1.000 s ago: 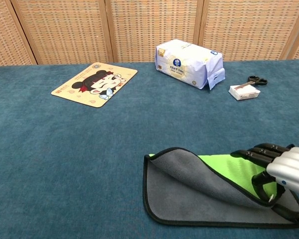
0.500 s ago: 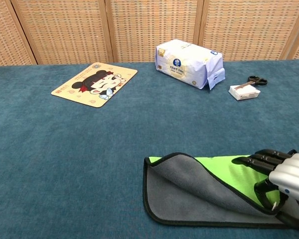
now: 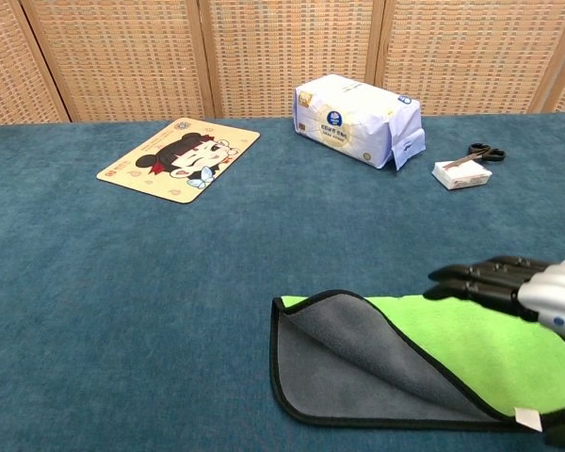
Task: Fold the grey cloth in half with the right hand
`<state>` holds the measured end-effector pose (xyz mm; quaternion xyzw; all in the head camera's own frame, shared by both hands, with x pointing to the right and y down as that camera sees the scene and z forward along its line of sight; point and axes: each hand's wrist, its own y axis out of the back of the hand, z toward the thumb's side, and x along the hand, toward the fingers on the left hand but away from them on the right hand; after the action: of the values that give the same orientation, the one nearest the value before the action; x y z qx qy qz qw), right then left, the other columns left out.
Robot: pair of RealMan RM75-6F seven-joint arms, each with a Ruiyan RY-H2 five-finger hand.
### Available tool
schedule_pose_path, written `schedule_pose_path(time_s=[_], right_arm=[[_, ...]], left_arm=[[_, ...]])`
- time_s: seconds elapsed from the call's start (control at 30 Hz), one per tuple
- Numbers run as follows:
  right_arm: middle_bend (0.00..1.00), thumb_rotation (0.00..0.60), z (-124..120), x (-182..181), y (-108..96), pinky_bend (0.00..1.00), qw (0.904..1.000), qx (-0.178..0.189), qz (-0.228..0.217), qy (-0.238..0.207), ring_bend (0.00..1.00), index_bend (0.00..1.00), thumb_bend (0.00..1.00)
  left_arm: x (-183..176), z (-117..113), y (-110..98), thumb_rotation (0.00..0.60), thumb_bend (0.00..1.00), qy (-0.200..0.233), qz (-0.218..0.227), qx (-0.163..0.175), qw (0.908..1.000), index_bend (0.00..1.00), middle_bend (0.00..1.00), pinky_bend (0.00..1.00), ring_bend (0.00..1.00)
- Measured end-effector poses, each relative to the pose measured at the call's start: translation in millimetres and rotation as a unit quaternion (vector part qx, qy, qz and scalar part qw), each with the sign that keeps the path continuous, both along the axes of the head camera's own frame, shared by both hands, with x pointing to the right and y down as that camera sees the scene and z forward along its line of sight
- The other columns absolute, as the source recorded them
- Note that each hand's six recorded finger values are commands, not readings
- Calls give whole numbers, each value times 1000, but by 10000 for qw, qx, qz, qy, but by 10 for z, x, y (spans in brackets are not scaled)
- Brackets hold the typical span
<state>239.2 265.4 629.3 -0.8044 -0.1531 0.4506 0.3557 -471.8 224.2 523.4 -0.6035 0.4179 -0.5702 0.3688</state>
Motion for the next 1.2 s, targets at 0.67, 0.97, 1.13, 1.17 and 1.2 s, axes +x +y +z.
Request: schedule_pose_path(time_s=[0.67, 0.97, 1.13, 1.17, 1.2], right_arm=[[0, 600, 149, -560, -980, 0, 9919, -917, 784, -403, 0, 258, 182], [0, 600, 461, -957, -1033, 0, 9860, -1406, 830, -345, 0, 315, 307], [0, 600, 608, -1078, -1071, 0, 9858, -1455, 814, -222, 0, 321, 370], [0, 600, 626, -1093, -1074, 0, 9854, -1475, 827, -207, 0, 324, 373], [0, 600, 642, -1108, -1075, 0, 9850, -1496, 837, -192, 0, 329, 375]], left_arm=[[-63, 54, -51, 600, 160, -58, -128, -74, 9999, 0, 0, 0, 0], [-104, 83, -80, 600, 161, -80, -206, -114, 9997, 0, 0, 0, 0], [-116, 100, -92, 600, 160, -98, -234, -137, 9996, 0, 0, 0, 0], [-121, 106, -95, 600, 160, -106, -244, -145, 9995, 0, 0, 0, 0], [-124, 109, -98, 600, 160, -111, -250, -148, 9995, 0, 0, 0, 0]])
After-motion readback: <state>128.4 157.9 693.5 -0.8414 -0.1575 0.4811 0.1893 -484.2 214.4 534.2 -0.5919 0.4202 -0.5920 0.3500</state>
